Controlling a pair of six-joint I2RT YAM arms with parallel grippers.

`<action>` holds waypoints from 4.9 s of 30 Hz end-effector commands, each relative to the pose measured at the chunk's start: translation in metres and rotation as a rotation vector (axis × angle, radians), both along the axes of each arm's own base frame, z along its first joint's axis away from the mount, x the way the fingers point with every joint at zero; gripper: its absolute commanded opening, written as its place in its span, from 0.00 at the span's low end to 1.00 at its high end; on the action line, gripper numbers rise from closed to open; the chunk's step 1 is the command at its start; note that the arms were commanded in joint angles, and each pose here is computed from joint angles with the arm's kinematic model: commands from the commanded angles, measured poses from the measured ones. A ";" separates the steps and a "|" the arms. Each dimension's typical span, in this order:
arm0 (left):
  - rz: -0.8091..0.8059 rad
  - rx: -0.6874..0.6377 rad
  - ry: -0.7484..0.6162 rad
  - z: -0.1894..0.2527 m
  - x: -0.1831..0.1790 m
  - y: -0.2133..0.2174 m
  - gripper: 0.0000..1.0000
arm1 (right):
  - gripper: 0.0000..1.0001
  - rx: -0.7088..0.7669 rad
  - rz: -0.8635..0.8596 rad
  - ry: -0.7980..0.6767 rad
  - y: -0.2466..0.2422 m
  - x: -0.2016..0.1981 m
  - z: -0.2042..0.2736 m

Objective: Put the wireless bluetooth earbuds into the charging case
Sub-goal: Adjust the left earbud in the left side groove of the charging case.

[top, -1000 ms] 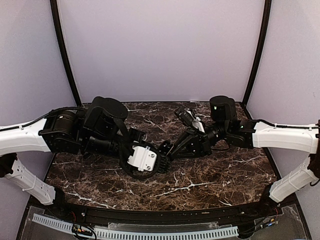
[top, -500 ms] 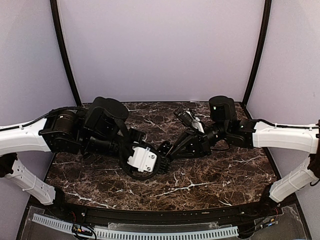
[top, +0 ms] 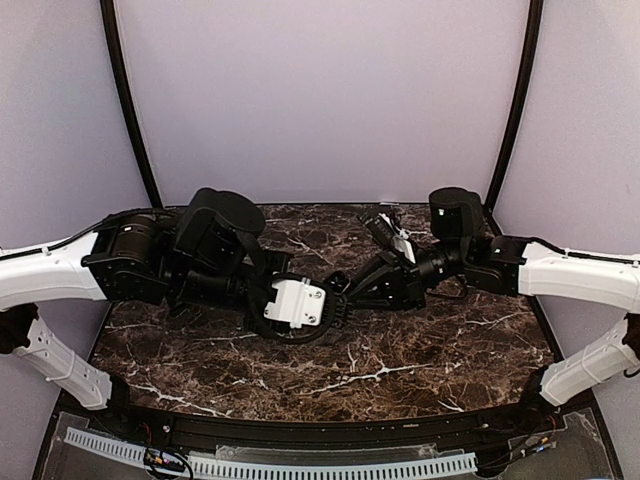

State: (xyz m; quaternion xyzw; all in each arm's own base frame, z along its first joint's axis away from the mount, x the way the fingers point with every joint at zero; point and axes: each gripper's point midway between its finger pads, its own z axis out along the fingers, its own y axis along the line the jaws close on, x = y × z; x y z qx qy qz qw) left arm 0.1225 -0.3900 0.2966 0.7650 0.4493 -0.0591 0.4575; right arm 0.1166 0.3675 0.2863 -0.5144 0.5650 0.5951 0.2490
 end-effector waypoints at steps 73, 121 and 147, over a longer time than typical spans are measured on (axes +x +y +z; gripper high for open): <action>0.015 -0.271 -0.024 0.063 -0.006 0.020 0.61 | 0.00 0.074 0.009 -0.041 -0.006 -0.003 0.019; 0.265 -0.418 0.309 0.058 0.044 -0.001 0.83 | 0.00 0.147 0.104 -0.215 -0.010 -0.040 0.035; 0.062 -0.542 0.307 0.092 0.009 0.011 0.87 | 0.00 0.202 -0.094 -0.238 -0.014 -0.005 0.047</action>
